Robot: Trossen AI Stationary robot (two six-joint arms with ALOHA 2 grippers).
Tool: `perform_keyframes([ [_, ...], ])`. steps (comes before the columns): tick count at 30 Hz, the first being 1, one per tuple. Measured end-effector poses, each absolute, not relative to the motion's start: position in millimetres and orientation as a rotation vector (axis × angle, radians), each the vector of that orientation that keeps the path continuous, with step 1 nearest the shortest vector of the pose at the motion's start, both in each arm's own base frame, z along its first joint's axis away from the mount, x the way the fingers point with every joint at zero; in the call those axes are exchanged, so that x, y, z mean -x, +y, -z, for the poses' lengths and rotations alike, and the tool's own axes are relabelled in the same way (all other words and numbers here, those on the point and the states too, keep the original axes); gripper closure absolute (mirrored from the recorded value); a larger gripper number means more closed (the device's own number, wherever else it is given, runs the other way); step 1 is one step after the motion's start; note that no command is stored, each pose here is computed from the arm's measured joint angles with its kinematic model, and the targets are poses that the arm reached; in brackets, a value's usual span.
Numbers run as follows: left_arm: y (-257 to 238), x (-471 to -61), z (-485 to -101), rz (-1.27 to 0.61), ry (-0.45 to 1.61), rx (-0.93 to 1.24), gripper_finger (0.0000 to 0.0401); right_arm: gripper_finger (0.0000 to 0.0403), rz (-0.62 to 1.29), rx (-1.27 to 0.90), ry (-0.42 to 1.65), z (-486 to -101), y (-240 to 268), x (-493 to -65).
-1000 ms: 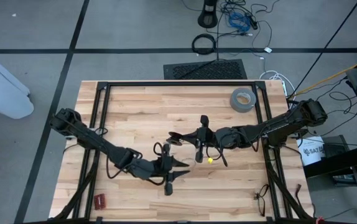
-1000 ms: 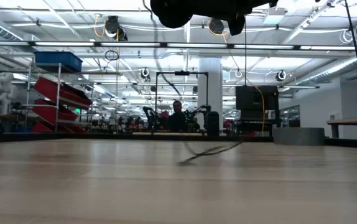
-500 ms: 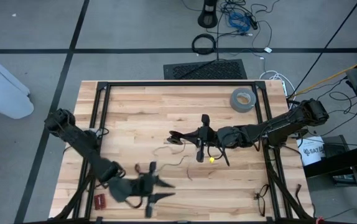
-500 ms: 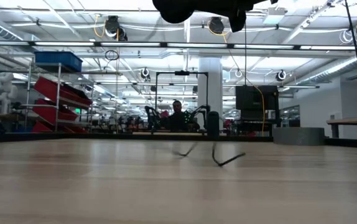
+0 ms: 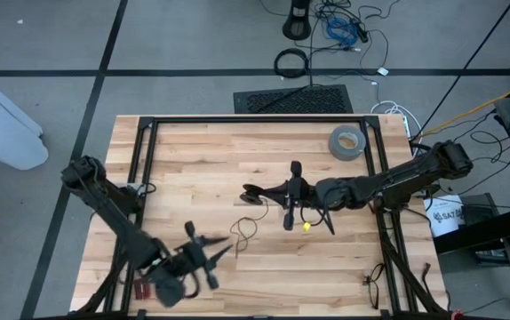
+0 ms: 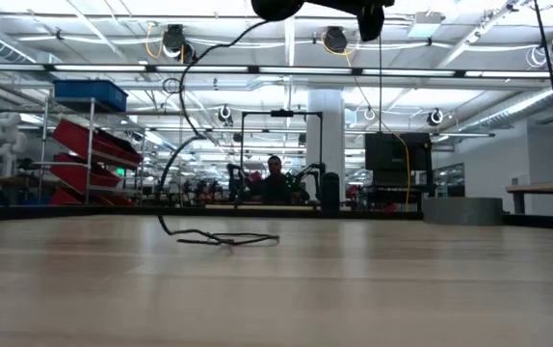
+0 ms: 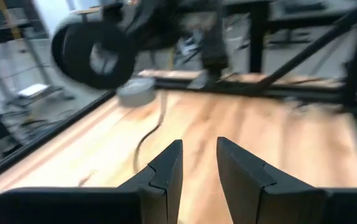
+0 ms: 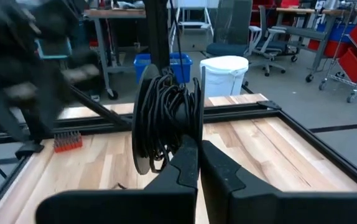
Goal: Coil cords
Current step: Coil the black wire onto the spool
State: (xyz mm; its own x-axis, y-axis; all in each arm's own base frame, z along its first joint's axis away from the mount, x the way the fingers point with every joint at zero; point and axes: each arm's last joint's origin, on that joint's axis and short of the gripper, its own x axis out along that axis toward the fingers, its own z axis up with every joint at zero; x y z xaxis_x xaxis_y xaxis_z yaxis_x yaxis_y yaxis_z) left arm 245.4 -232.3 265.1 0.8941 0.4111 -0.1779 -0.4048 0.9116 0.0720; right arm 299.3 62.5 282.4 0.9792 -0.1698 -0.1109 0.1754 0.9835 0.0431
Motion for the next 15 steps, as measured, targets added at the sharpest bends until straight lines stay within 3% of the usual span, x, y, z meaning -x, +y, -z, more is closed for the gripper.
perform_keyframes([
  [8,-198,-263,-237,-0.525,0.230,-0.119,0.0296,0.0403,0.143,-0.063,0.089,-293,69,-288],
  [15,-181,-290,-245,-0.331,0.267,-0.141,0.0273,0.0403,0.138,-0.067,0.073,-299,69,-284],
])
